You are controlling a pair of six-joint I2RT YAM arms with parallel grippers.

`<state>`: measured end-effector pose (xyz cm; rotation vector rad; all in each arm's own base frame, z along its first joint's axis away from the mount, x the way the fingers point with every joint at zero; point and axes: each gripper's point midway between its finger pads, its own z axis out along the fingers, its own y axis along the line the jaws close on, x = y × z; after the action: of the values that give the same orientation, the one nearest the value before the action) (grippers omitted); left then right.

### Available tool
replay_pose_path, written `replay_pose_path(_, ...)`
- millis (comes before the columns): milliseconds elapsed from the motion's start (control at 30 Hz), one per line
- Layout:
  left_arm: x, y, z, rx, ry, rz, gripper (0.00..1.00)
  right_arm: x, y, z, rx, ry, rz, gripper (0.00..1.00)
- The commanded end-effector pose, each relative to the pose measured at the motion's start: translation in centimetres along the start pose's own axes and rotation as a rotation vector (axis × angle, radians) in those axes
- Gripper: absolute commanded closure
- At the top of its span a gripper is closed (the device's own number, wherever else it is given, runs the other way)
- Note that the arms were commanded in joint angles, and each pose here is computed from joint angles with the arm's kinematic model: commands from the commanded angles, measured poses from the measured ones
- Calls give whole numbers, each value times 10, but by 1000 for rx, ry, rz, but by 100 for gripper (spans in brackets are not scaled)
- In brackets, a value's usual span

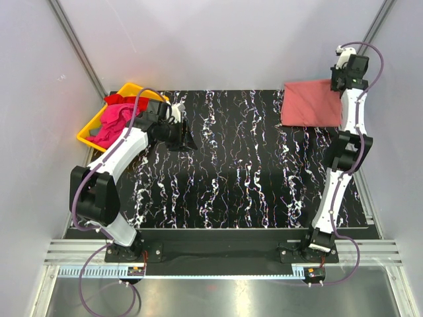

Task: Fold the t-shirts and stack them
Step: Neatly place the folded tshirt to the corner

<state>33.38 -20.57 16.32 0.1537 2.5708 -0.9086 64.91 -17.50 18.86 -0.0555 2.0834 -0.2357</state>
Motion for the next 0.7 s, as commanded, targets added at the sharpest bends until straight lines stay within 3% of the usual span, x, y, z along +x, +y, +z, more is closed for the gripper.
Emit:
replay_pose_path(0, -8, -11, -7, 33, -43, 46, 50, -36, -27, 6, 31, -177, 52, 100)
replay_pose_path(200, -7, -9, -2, 33, -33, 36, 50, -21, -42, 37, 64, -217, 91, 98)
replay_pose_path(333, -3, -7, 1, 32, -20, 30, 50, -23, -54, 58, 121, -310, 73, 62)
replay_pose_path(433, -2, -9, 4, 37, -16, 31, 50, -30, -59, 68, 135, -383, 64, 22)
replay_pose_path(467, -1, -10, 6, 42, -10, 29, 50, -32, -58, 68, 134, -393, 70, 13)
replay_pose_path(667, 1, -20, 8, 87, -6, 30, 50, -50, -42, 46, 55, -397, 114, 5)
